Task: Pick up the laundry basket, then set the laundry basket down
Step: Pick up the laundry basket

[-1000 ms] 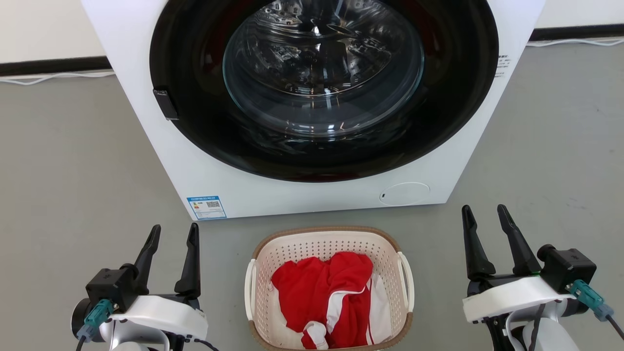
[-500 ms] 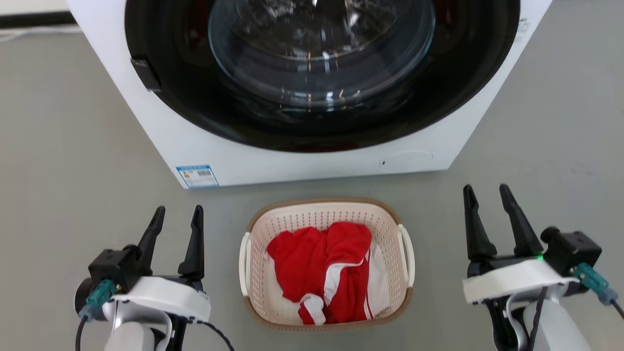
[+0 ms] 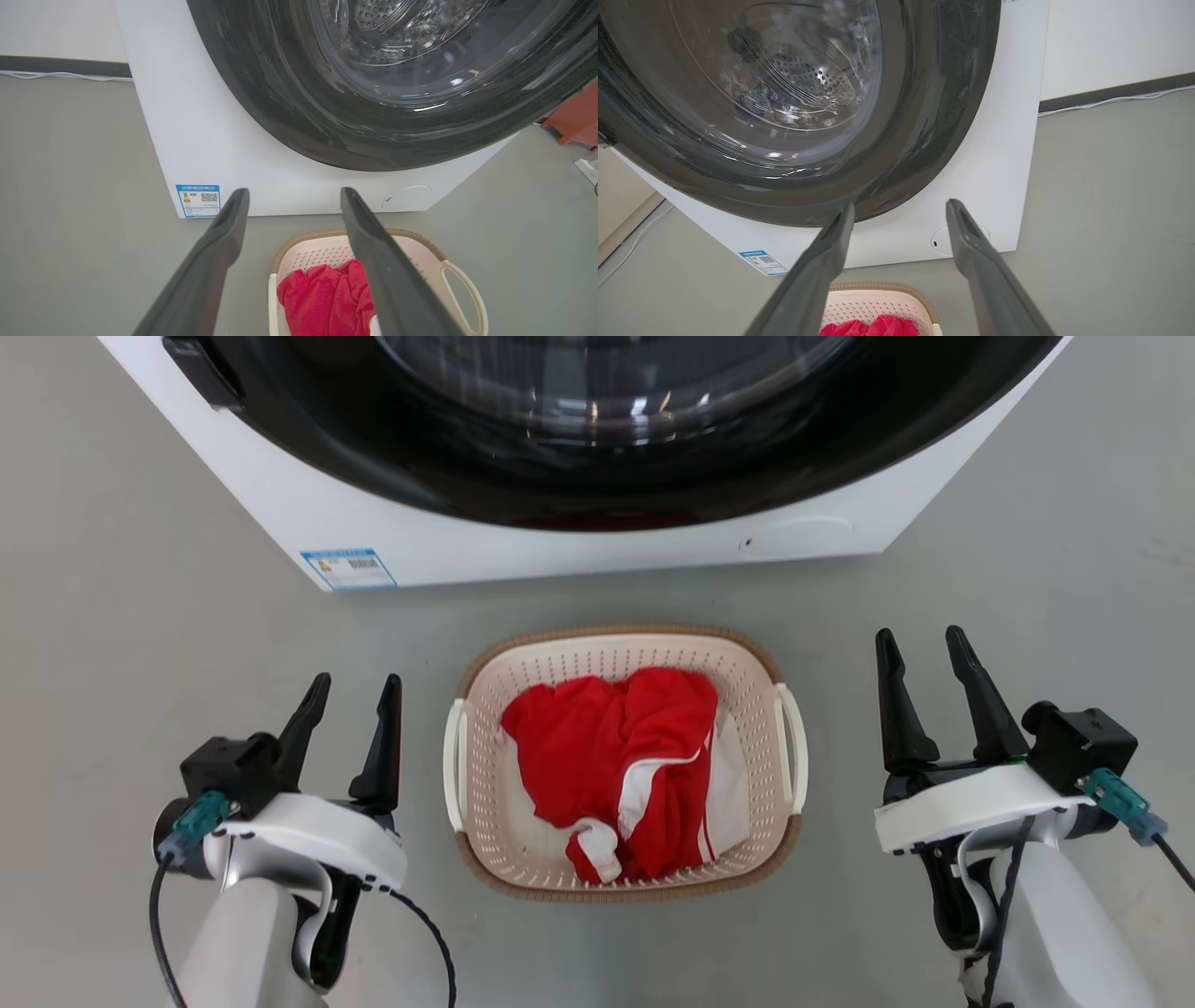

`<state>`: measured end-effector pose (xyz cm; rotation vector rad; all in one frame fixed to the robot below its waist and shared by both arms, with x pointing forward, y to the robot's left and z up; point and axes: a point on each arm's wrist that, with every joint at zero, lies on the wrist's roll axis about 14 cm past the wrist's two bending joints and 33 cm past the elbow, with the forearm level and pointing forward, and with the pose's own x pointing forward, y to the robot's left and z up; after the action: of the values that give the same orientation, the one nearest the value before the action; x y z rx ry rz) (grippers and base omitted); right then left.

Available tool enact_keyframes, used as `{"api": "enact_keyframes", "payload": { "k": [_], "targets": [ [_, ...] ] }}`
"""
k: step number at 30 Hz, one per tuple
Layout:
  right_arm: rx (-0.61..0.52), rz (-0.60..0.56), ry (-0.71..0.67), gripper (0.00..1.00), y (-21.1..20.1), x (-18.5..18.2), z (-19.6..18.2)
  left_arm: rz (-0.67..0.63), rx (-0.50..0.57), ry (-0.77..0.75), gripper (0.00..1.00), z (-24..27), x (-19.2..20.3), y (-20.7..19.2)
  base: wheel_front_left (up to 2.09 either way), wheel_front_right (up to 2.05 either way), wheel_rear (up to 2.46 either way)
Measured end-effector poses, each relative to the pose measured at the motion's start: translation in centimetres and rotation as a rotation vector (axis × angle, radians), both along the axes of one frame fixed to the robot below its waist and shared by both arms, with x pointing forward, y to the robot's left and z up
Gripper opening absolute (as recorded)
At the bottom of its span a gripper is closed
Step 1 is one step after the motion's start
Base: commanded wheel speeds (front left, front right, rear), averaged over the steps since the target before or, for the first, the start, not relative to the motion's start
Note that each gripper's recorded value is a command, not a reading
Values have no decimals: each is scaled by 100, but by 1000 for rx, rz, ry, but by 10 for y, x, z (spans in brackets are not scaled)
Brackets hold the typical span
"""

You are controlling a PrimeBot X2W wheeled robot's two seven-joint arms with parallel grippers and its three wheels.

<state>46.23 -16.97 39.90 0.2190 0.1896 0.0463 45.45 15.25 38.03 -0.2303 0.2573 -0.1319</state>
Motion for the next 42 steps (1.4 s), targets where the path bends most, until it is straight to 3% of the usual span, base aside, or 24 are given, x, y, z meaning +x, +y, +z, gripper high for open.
{"api": "enact_keyframes", "payload": {
  "k": [25, 42],
  "targets": [
    [-15, 45, 407, 100, 13, 4, -161, -101, -14, 338, 100, -134, 19, -24, 0, 0, 0],
    [-39, 95, 585, 100, 19, -4, -231, -142, -22, 578, 100, -219, 5, -37, 0, 0, 0]
  ]
}}
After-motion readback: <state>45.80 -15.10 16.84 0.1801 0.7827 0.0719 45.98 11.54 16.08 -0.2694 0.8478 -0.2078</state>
